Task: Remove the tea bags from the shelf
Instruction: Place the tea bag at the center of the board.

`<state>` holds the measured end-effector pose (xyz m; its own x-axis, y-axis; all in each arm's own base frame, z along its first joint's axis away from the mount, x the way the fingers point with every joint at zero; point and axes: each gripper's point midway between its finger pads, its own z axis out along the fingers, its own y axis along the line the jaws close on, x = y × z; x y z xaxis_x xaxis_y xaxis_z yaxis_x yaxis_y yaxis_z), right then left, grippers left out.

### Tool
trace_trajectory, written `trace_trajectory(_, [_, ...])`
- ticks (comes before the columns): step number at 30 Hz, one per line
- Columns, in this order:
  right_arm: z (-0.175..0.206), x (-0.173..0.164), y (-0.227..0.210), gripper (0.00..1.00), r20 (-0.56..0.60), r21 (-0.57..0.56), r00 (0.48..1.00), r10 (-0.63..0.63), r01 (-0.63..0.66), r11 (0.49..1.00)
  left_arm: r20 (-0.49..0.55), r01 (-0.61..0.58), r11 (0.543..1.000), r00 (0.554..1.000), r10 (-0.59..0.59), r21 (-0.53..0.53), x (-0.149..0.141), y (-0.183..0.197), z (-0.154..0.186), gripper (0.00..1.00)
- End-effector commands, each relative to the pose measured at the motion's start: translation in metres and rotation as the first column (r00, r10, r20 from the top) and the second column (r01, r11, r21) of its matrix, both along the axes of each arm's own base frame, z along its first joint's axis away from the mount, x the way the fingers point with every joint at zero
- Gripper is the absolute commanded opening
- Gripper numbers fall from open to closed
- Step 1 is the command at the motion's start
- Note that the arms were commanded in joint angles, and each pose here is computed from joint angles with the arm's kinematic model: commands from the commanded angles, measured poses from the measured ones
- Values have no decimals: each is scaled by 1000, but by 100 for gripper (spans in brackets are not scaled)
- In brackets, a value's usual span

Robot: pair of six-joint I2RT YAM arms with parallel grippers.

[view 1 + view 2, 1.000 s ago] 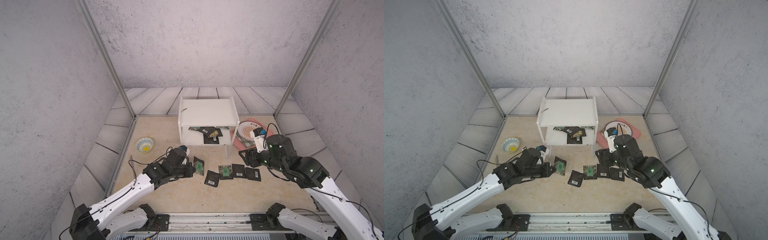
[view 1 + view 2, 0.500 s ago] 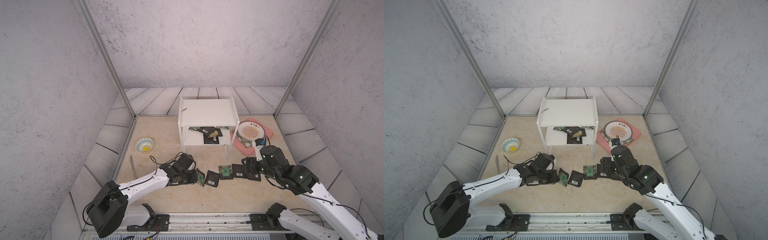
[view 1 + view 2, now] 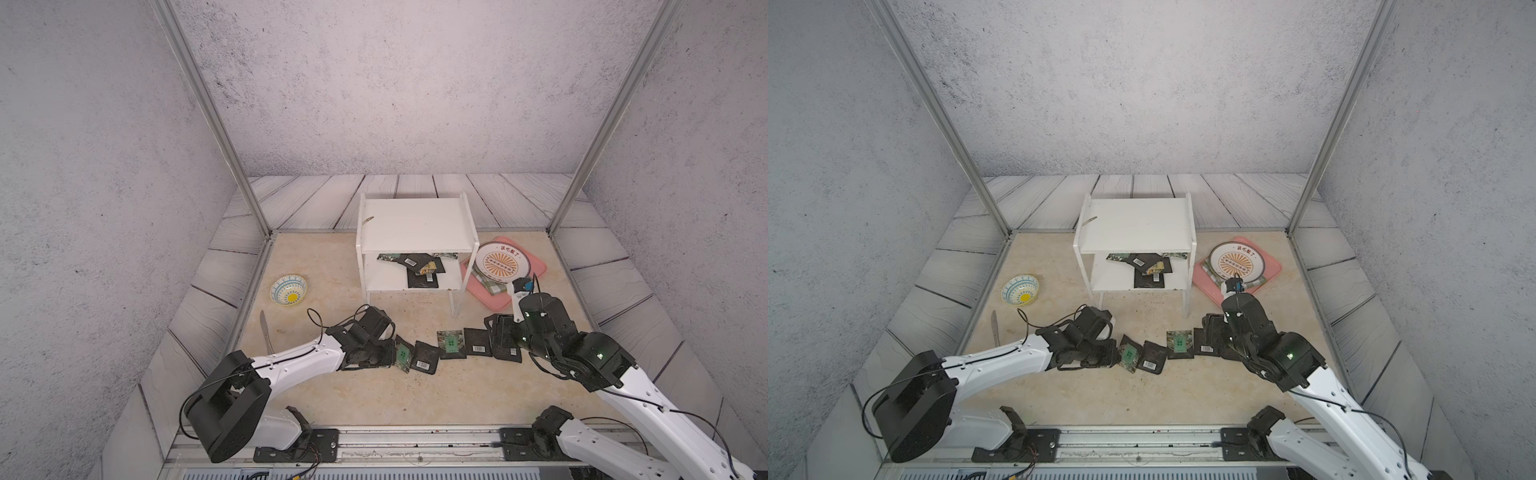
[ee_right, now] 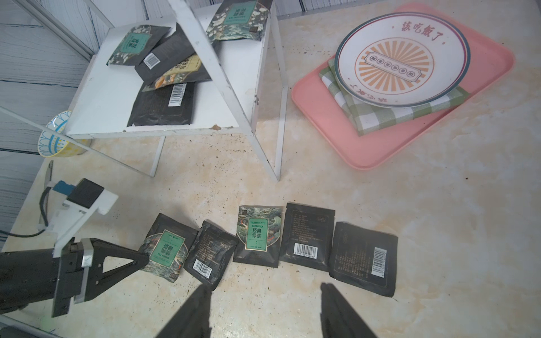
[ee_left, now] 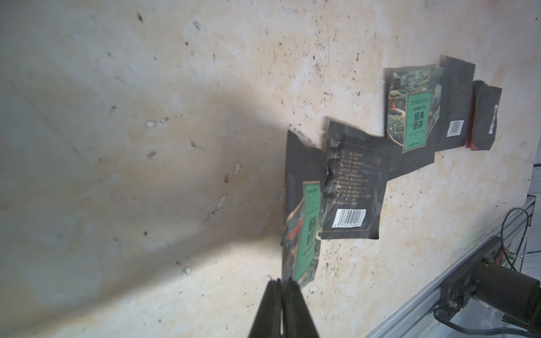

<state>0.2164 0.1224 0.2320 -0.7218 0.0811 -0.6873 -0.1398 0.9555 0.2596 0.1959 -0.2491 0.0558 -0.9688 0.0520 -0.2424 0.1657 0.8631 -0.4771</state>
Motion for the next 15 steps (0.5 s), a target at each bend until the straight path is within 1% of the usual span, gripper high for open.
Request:
trace_trajectory(1, [0,1,-4,62,3,17,1000,-31,31,999,20,-16,1000,1000,15,24,4,6,2,15])
trace_trajectory(3, [-2,2,-4,63,-4,24,999,-38,38,999,30,-27,999,999,26,36,3,11,3,17])
trace_trajectory(5, [-3,3,-3,63,-8,32,999,-40,40,999,39,-33,998,999,31,47,3,15,5,24])
trace_trajectory(6, [-4,3,-2,63,-12,34,999,-39,40,999,42,-36,998,999,33,53,2,18,5,25])
trace_trajectory(8, [-3,4,-2,63,-13,40,999,-39,40,998,50,-39,997,998,36,63,1,22,8,31])
trace_trajectory(10, [-3,5,-2,63,-16,46,999,-42,43,998,57,-42,996,998,37,76,-1,27,9,34])
trace_trajectory(13, [-4,7,-2,64,-27,60,999,-46,48,997,72,-57,994,996,50,96,-2,36,11,43])
trace_trajectory(15, [-3,8,-3,66,-37,78,998,-52,55,995,88,-63,993,995,54,104,-2,40,17,47])
